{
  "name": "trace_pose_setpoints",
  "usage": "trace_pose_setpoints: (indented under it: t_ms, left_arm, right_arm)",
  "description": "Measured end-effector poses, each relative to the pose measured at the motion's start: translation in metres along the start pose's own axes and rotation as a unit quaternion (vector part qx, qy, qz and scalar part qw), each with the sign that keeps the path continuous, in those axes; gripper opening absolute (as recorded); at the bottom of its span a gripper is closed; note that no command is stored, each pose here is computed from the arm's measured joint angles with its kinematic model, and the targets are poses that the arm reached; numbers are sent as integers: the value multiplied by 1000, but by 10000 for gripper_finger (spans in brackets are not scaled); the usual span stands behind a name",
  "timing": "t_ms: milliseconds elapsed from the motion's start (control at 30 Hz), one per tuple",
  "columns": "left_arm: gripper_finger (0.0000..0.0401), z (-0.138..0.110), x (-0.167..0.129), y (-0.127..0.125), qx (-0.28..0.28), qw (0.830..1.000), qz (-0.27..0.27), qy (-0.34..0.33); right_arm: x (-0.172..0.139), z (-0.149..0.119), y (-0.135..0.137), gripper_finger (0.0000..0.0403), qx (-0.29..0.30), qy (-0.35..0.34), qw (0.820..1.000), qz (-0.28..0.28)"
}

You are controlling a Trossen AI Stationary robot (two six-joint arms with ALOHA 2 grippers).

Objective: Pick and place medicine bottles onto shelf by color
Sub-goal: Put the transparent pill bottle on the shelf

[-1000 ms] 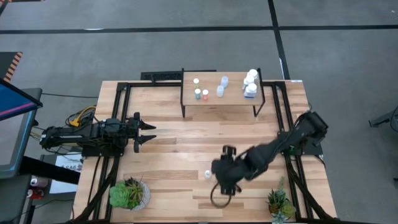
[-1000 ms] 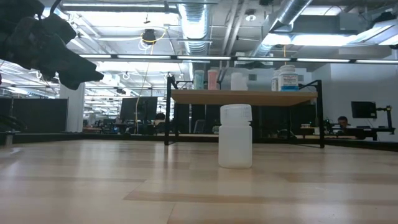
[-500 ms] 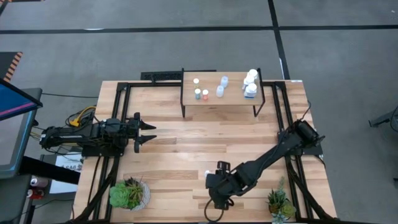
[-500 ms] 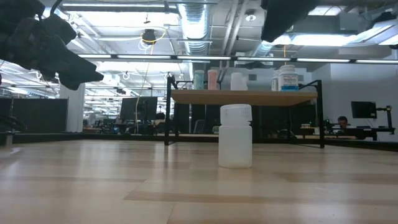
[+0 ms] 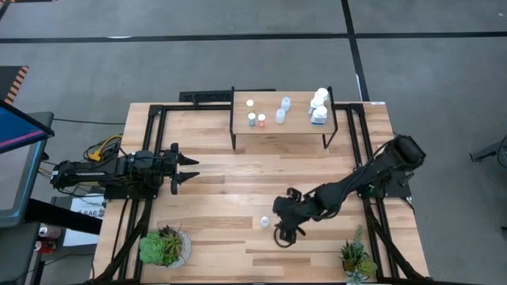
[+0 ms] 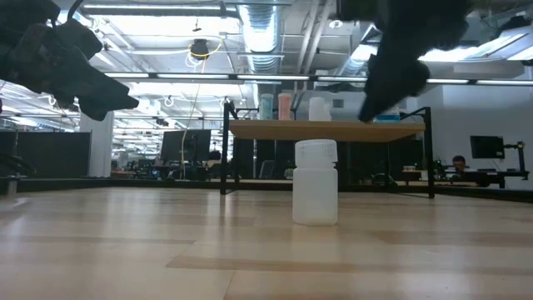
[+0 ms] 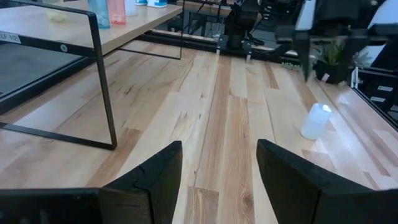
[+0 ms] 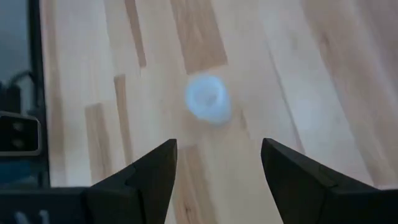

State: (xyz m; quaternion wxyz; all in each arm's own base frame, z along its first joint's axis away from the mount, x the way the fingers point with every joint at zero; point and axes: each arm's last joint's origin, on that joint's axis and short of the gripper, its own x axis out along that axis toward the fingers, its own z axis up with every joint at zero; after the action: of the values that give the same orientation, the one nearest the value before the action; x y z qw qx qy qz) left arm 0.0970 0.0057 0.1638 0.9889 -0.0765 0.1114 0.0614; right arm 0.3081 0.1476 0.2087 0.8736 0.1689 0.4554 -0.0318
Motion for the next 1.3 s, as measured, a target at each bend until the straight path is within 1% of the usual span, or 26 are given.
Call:
trace_pose_setpoints:
  t_ms: [133,200,333,400,433,533,700,933,1300]
  left_arm:
    - [195,0,0,0,0,1000,0,0]
    - [195,0,0,0,0,1000,0,0]
    - [195,0,0,0,0,1000,0,0]
    - [195,0,0,0,0,1000,0,0]
    - [195,0,0,0,0,1000,0,0]
    - [195,0,0,0,0,1000,0,0]
    - [195,0,0,0,0,1000,0,0]
    - [195,0,0,0,0,1000,0,0]
    - [195,0,0,0,0,1000,0,0]
  right_arm:
    - [17,-1,6,256,-11,25,1000,9]
    - [28,0,10,256,-26,35,999,3]
    - [38,11,13,256,-45,44,998,-9]
    - [42,13,10,256,-54,62,996,-17]
    - [43,15,8,256,-58,69,996,-24]
    - [46,24,5,256,-59,68,996,-16]
    - [46,30,0,256,-70,69,995,-13]
    - [46,30,1,256,-91,77,993,-3]
    - [46,32,-1,256,-102,75,992,-3]
